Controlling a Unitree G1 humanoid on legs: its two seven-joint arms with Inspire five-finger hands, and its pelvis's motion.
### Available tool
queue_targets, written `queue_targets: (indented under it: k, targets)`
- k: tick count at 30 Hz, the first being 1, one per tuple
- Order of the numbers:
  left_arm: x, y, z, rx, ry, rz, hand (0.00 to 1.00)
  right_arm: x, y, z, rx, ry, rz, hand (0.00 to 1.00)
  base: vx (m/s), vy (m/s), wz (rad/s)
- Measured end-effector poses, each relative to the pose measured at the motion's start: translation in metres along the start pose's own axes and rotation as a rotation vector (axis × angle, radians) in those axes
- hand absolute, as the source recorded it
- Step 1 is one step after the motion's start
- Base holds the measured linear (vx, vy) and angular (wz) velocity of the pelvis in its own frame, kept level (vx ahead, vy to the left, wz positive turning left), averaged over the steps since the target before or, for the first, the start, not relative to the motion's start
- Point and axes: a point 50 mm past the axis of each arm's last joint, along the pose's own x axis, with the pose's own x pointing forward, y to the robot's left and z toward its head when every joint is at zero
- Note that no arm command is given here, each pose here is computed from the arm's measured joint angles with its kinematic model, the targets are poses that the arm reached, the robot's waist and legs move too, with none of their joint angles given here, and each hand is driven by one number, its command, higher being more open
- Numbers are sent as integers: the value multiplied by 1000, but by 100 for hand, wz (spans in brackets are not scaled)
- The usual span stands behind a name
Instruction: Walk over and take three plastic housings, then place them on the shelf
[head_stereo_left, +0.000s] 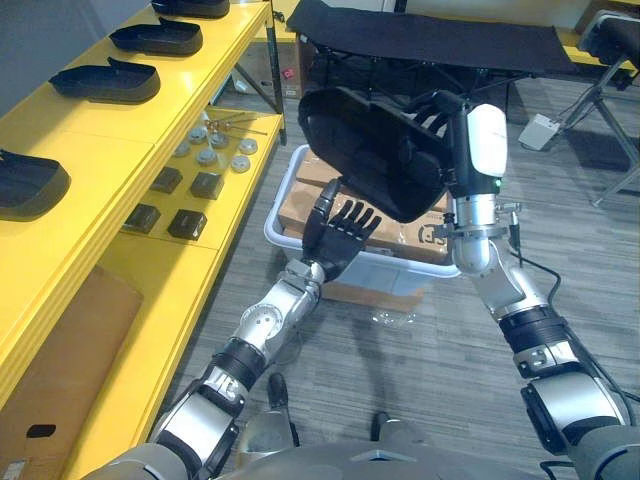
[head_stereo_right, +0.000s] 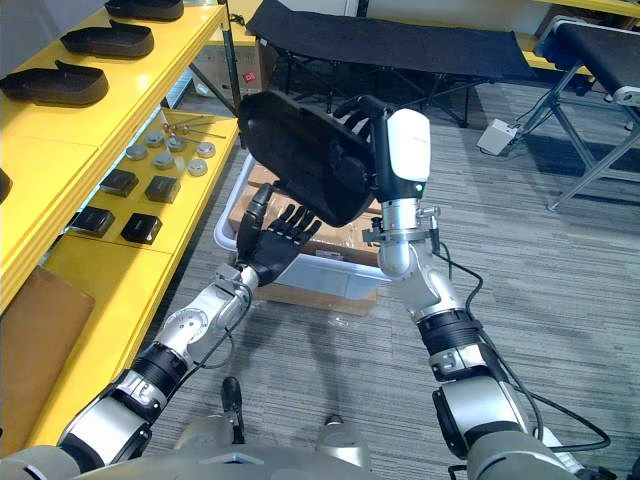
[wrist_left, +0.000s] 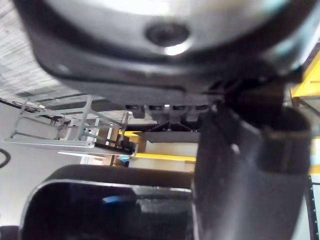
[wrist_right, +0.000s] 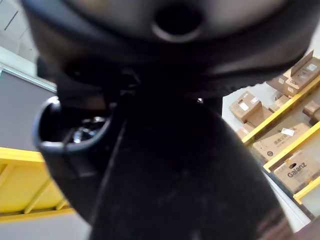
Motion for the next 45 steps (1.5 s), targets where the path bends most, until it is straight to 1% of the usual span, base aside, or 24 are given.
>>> queue_targets:
  k: [3,5,9,10,17,22,27,28,32,34,36,38,39,41,42,44,45]
  targets:
    - [1,-1,-1,-14,-17,-5,100,-7,7,4,25,-15,40,0,0,0,0]
    - [2,-1,-2,-55,-37,-14,100,-14,16,8,53,-19,79,0,-1,-5,2]
    - [3,-1,0,-54,-80,-21,100,-30,30,13,120,-7,133,0,0,-7,3]
    - [3,0,2,-53,-95,-19,0,-32,32,15,135,-9,134,0,0,0,0]
    - [2,-1,5,-32,-139,-27,0,-41,36,30,239,-19,112,0,0,0,0]
    - [3,-3,3,149,-156,-48,0,-52,39,32,299,25,87,0,0,0,0]
    - [3,-5,4,255,-187,-60,0,-60,40,30,329,78,47,0,0,0,-1]
    - [2,-5,4,263,-191,-61,0,-62,41,30,333,84,45,100,0,0,0]
    - [2,-11,8,334,-231,-85,0,-62,43,34,350,79,29,100,0,0,0]
    - [1,-17,10,361,-257,-103,0,-65,43,37,330,45,21,100,0,0,0]
    - [-3,-26,14,388,-288,-128,0,-65,41,44,321,4,8,100,0,0,0]
    - [-7,-43,18,436,-342,-175,0,-63,34,54,344,-36,-27,100,0,0,0]
    - [-10,-48,20,458,-366,-185,0,-62,32,57,351,-48,-36,100,0,0,0]
    - [-20,-65,30,570,-465,-209,0,-57,16,64,367,-83,-111,100,0,0,0]
    - [-24,-68,33,599,-498,-204,0,-55,10,65,369,-90,-135,100,0,0,0]
    - [-43,-78,52,706,-657,-163,0,-52,-16,65,410,-82,-247,100,0,0,0]
    - [-48,-79,57,735,-703,-139,0,-52,-23,63,427,-71,-271,100,0,0,0]
